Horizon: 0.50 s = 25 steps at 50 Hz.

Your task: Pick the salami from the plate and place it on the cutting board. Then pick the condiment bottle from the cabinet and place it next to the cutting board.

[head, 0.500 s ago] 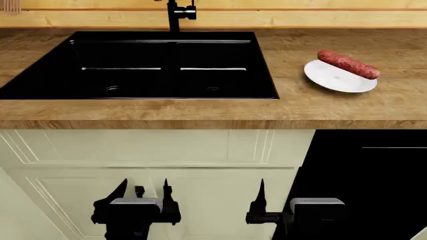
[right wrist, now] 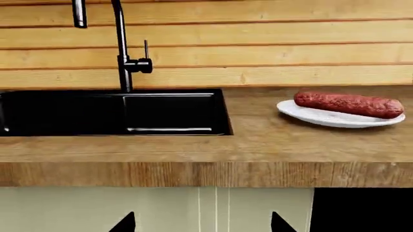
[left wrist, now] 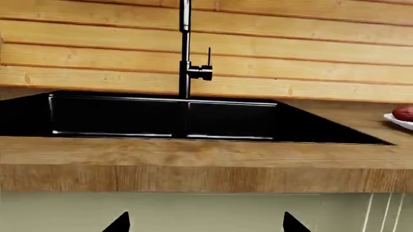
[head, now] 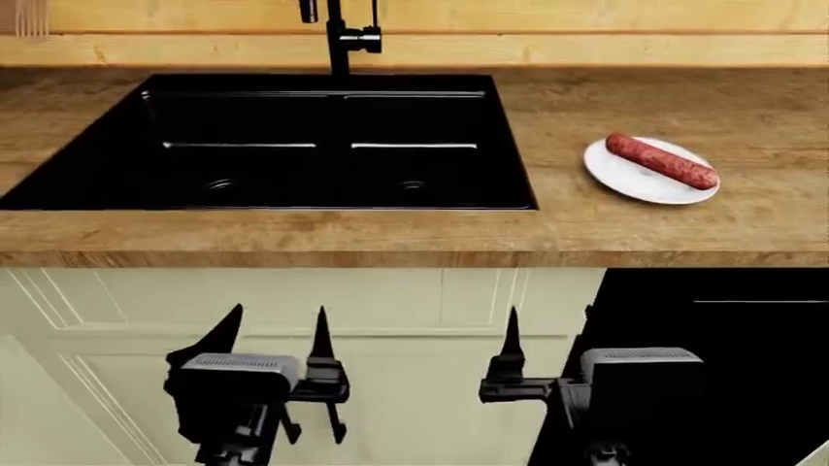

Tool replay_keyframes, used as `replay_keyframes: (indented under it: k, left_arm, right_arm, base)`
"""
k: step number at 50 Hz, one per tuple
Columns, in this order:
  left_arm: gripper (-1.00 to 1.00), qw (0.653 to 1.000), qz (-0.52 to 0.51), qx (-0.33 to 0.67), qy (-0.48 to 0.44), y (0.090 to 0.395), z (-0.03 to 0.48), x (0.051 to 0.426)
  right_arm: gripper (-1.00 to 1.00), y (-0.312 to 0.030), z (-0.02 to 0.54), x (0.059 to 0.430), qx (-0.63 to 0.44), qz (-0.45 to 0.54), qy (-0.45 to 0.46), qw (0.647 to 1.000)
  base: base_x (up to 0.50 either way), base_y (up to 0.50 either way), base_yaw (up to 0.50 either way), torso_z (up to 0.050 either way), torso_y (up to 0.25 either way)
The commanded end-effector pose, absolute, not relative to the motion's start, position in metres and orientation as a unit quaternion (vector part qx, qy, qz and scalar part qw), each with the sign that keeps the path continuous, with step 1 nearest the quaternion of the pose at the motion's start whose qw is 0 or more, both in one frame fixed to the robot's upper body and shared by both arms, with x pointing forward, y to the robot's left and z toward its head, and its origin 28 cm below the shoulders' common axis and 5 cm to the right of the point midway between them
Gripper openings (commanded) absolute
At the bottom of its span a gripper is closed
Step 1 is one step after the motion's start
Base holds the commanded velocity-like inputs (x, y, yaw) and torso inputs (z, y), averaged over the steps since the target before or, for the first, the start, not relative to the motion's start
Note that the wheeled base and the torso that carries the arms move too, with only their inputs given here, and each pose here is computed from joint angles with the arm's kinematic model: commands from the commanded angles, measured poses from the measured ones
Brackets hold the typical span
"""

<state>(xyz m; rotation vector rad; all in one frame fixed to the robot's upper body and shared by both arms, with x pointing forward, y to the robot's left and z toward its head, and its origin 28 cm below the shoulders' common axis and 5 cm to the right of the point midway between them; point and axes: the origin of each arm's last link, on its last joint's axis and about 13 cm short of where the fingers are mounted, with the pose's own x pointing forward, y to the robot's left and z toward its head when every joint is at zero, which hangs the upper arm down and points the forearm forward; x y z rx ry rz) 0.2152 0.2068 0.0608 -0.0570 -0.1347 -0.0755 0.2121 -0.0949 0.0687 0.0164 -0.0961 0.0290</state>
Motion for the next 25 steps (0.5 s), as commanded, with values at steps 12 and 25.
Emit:
replay_keyframes:
  k: [12,25]
  left_arm:
    - [1.0,0.974,-0.061,-0.045,-0.213,0.211,0.185,0.218]
    - [1.0,0.978,-0.039,-0.036,-0.199,0.212,0.196,0.208]
  right_arm:
    - [1.0,-0.087,0.214,0.194,0.023,0.069,-0.216,0.974]
    - [1.0,-0.093,0.211,0.188,0.044,0.082,-0.209,0.973]
  base:
    - [0.0,0.0,0.0,0.05,0.0]
    - [-0.04,-0.39,0.0,0.012,0.0]
